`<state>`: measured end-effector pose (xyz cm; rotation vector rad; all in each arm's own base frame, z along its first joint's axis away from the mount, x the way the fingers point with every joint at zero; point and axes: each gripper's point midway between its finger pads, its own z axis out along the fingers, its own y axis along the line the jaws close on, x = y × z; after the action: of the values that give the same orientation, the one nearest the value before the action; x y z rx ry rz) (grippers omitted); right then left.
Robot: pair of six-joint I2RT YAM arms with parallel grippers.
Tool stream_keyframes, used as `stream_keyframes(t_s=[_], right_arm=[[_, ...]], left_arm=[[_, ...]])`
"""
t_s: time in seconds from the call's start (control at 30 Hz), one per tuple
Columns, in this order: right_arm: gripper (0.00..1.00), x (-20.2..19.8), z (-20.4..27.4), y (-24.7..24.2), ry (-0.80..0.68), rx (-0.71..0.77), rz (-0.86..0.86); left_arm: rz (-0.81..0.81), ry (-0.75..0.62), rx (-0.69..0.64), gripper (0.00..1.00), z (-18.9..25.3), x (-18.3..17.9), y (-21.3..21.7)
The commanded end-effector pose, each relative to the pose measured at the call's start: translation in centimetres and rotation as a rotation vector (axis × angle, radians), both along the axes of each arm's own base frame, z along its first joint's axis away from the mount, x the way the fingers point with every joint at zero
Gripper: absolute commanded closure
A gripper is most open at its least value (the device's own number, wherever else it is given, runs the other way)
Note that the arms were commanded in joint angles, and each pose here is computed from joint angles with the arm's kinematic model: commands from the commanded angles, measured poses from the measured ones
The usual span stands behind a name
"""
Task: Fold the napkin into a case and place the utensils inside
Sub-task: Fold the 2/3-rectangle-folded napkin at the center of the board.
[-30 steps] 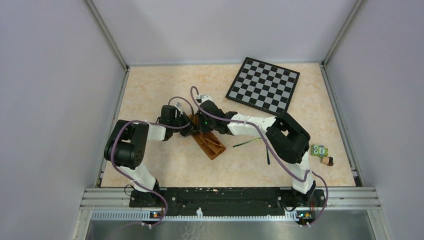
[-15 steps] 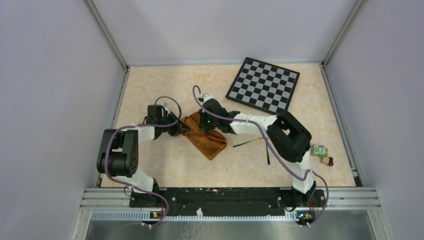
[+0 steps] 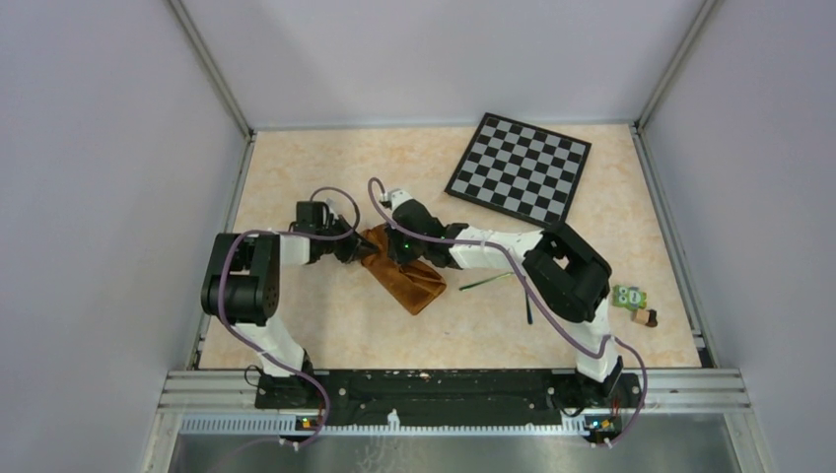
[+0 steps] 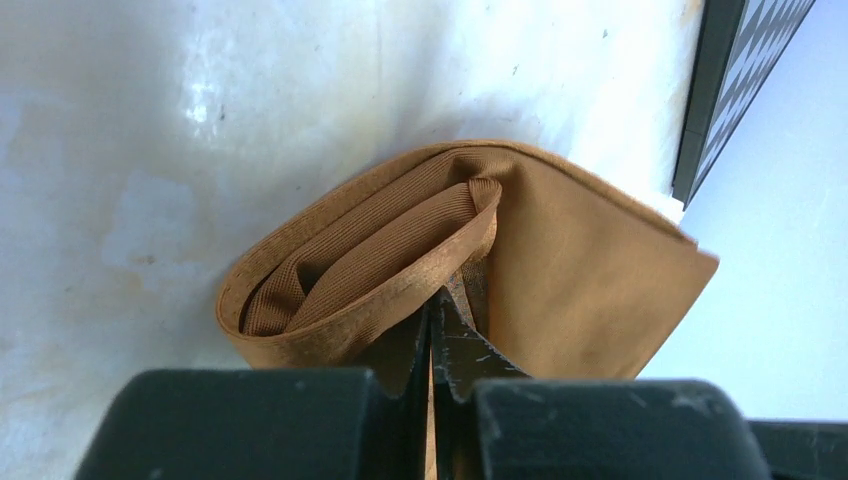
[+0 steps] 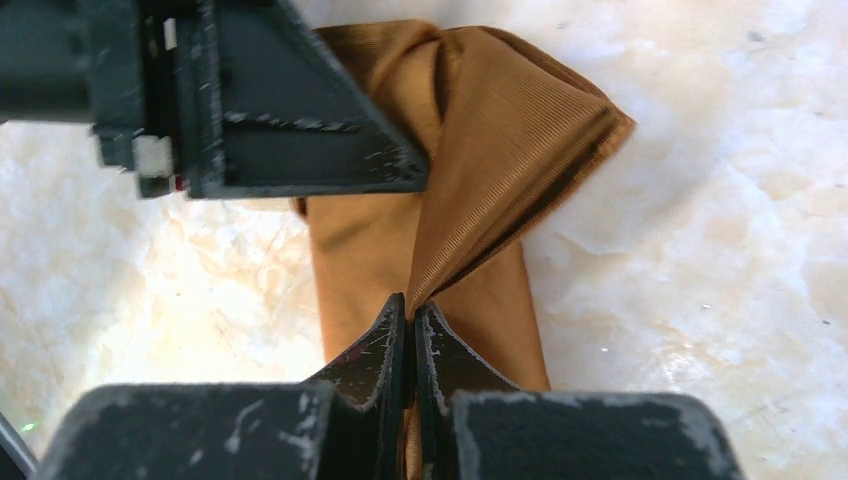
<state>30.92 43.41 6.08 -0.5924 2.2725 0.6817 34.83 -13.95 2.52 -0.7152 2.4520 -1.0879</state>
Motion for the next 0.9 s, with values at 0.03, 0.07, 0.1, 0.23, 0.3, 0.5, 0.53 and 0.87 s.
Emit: stream_keyframes(t_s=[0.03, 0.07, 0.1, 0.23, 0.3, 0.5, 0.53, 0.87], right_arm=[[1.0, -1.0, 1.0, 3.1, -0.104, -0.012, 0.148], [1.0, -1.0, 0.7, 3.0, -0.106, -0.023, 0.149], [1.0, -1.0, 0.5, 3.0, -0.106, -0.024, 0.149], [1.0, -0.3, -0.7, 2.5, -0.122, -0.063, 0.095], [1.0, 0.0, -1.0, 2.4, -0.124, -0.07, 0.07], [1.0, 0.7, 0.4, 2.0, -0.113, -0.037, -0.041], [1.0, 0.8, 1.0, 2.1, -0.103, -0.013, -0.064], [1.0, 0.8, 0.8, 2.5, -0.077, 0.008, -0.093]], left_arm=[[0.012, -0.012, 0.028, 0.98, -0.7, 1.2, 0.2], [0.013, -0.013, 0.032, 0.98, -0.6, 1.1, 0.3], [0.014, -0.016, 0.035, 0.98, -0.4, 1.1, 0.3], [-0.02, -0.035, 0.005, 0.95, 1.0, 1.2, -0.2], [-0.042, -0.042, -0.003, 0.92, 1.8, 1.0, -0.4], [-0.084, -0.133, -0.003, 0.81, 6.0, 0.9, -0.6], [-0.089, -0.128, 0.0, 0.81, 6.5, 0.5, -0.6], [0.064, -0.071, 0.03, 0.71, 4.7, 0.9, 5.4]])
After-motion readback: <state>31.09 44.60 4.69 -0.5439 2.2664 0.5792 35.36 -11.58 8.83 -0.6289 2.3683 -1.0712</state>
